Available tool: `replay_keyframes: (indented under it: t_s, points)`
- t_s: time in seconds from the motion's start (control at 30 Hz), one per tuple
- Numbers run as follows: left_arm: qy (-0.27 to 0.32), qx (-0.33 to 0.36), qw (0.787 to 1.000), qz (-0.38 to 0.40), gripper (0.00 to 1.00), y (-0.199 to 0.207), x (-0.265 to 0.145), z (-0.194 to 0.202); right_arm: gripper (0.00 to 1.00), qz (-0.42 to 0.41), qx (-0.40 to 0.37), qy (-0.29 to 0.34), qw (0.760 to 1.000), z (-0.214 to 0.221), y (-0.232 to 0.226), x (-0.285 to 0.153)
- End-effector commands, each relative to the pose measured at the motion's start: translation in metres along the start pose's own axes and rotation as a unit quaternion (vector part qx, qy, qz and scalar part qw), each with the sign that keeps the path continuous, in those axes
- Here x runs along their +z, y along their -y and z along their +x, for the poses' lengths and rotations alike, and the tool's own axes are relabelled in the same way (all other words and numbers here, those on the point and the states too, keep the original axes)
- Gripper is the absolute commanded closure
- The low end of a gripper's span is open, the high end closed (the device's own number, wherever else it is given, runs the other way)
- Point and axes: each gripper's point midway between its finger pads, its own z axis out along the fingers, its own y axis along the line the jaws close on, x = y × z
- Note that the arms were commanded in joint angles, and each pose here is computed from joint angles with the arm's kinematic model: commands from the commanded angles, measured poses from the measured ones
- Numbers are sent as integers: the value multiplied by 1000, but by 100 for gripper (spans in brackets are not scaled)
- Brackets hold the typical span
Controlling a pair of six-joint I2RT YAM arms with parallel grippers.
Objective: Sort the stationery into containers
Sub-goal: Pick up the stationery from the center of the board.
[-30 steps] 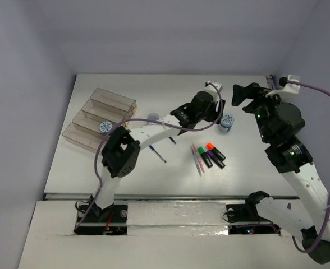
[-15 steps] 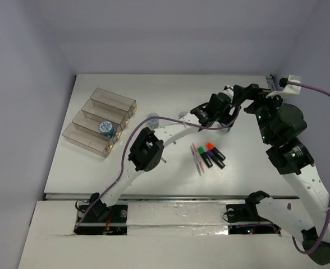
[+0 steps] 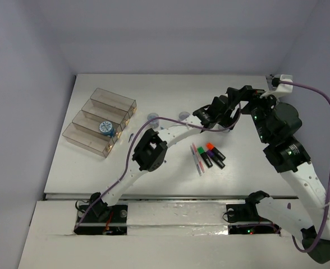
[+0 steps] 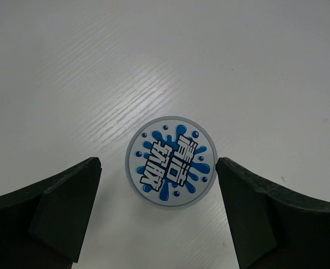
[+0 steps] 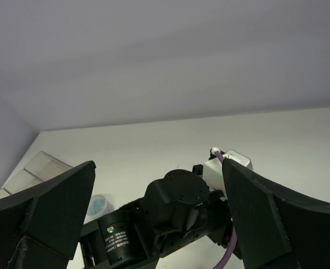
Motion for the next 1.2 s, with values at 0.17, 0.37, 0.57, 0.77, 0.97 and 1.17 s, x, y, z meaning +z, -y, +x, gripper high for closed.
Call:
replay_keyframes:
  t_s: [0.17,0.37,0.57,0.77,0.97,1.17]
  points:
    - [29,-7,999,45,19,27,3,-13,0,-20,-5,29,999,-13,-6,1]
    - [32,-11,997,72,18,37,2,-13,0,-23,-8,22,999,-8,-7,4]
    - [22,-7,998,56,23,30,7,-3,0,-23,-7,24,999,-8,-7,4]
    - [26,-7,999,26,46,19,10,-1,4,-26,-4,26,999,-9,-7,2]
    - [16,2,1000,10,22,12,14,8,0,-29,-4,29,999,-12,-8,-1]
    - [12,7,1000,7,29,15,17,15,1,-29,-2,30,999,-12,-8,-2]
